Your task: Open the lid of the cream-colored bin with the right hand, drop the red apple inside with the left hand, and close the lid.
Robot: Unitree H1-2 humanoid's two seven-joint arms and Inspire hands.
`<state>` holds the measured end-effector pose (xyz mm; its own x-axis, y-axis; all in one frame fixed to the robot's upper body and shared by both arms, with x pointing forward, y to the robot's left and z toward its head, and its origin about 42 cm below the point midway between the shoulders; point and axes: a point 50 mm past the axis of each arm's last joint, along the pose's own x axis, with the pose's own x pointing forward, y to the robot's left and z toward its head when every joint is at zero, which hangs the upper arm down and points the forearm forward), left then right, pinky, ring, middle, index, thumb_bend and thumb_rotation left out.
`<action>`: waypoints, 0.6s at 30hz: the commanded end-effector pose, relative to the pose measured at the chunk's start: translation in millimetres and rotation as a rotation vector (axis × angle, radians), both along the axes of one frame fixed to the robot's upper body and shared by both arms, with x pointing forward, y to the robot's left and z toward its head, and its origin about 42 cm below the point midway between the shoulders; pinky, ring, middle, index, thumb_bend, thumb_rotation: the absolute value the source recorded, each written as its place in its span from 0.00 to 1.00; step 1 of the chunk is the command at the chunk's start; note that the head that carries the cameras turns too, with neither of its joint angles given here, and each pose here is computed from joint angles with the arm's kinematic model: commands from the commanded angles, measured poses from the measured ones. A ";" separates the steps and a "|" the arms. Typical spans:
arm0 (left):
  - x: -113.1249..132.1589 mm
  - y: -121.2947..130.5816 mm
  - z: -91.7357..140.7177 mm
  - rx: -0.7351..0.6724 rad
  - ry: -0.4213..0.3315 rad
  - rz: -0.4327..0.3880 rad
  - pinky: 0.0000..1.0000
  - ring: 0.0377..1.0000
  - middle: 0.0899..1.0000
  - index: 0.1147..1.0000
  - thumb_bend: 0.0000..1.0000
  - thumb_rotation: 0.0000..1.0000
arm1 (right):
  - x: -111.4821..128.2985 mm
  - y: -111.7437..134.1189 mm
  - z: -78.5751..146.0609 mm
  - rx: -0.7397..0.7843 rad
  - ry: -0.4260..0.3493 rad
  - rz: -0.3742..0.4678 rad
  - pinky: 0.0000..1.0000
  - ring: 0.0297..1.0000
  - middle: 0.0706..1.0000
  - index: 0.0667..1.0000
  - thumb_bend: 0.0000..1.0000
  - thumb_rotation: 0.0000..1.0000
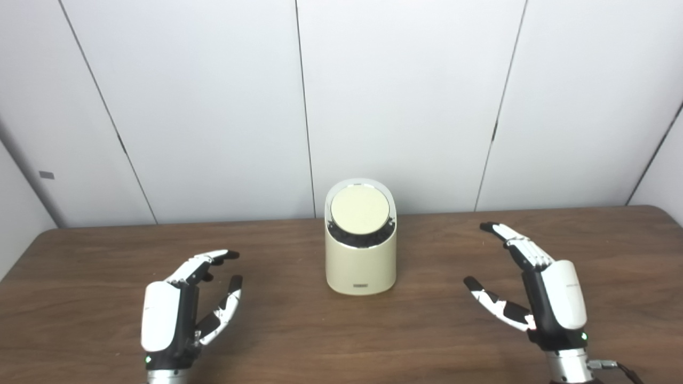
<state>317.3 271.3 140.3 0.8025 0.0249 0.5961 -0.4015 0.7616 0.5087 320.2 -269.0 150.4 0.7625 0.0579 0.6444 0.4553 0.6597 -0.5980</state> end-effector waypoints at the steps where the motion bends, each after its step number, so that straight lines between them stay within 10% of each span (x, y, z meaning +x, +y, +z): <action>1: -3.5 -1.9 -11.3 -0.123 0.030 -0.041 0.55 0.65 0.66 0.64 0.22 0.43 | -16.8 11.3 -25.2 0.112 0.036 0.026 0.64 0.75 0.78 0.77 0.26 0.43; 6: -6.6 -1.4 -15.1 -0.330 0.094 -0.111 0.60 0.68 0.68 0.67 0.25 0.57 | -14.1 9.8 -32.4 0.301 0.080 0.051 0.68 0.76 0.77 0.75 0.24 0.46; 18: -10.3 -1.4 -17.0 -0.462 0.130 -0.171 0.63 0.70 0.70 0.67 0.24 0.52 | -19.7 13.5 -35.3 0.519 0.172 0.144 0.73 0.80 0.79 0.76 0.22 0.52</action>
